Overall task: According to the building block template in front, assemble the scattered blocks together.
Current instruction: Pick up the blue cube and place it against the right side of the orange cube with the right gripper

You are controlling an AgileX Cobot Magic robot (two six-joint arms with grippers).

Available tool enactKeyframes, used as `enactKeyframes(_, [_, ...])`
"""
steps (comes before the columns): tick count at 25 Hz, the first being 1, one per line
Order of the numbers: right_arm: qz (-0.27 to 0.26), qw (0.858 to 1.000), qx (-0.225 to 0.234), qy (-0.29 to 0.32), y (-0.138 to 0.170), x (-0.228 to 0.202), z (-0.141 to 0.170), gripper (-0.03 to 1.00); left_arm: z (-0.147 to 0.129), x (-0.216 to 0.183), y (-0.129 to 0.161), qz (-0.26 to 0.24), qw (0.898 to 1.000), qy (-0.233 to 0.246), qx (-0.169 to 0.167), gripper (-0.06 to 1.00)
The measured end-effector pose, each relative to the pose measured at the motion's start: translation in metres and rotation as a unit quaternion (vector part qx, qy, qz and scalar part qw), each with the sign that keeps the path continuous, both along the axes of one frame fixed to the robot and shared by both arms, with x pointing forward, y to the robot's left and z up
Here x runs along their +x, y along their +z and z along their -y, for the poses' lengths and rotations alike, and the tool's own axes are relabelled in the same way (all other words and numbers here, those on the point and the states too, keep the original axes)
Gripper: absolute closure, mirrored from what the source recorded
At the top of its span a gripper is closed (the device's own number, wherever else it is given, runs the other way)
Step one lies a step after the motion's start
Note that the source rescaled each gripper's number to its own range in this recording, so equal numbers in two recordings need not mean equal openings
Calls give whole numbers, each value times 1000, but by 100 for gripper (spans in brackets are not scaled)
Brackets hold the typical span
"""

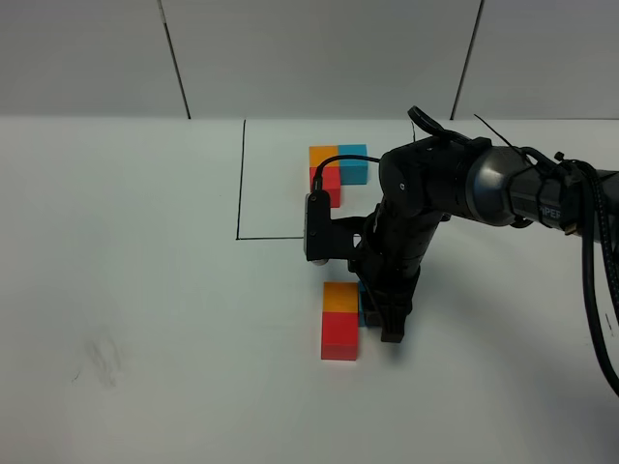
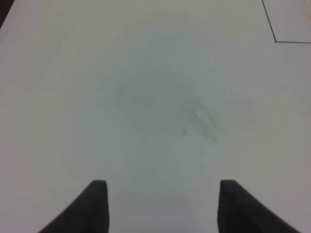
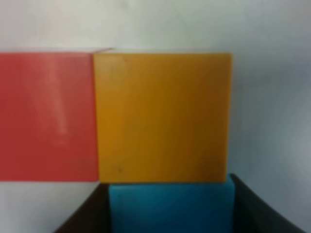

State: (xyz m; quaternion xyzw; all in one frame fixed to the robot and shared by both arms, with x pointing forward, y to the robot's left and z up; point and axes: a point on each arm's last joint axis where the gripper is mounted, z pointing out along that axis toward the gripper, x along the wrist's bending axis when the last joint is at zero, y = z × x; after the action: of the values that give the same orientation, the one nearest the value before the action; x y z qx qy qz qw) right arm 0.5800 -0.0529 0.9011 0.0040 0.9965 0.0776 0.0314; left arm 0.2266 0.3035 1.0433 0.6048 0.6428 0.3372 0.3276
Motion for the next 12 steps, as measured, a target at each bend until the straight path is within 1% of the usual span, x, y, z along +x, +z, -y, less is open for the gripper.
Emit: enactKeyframes(12, [0, 1000, 0, 0, 0, 0, 0, 51, 0, 0, 0, 0, 1000, 0, 0, 37])
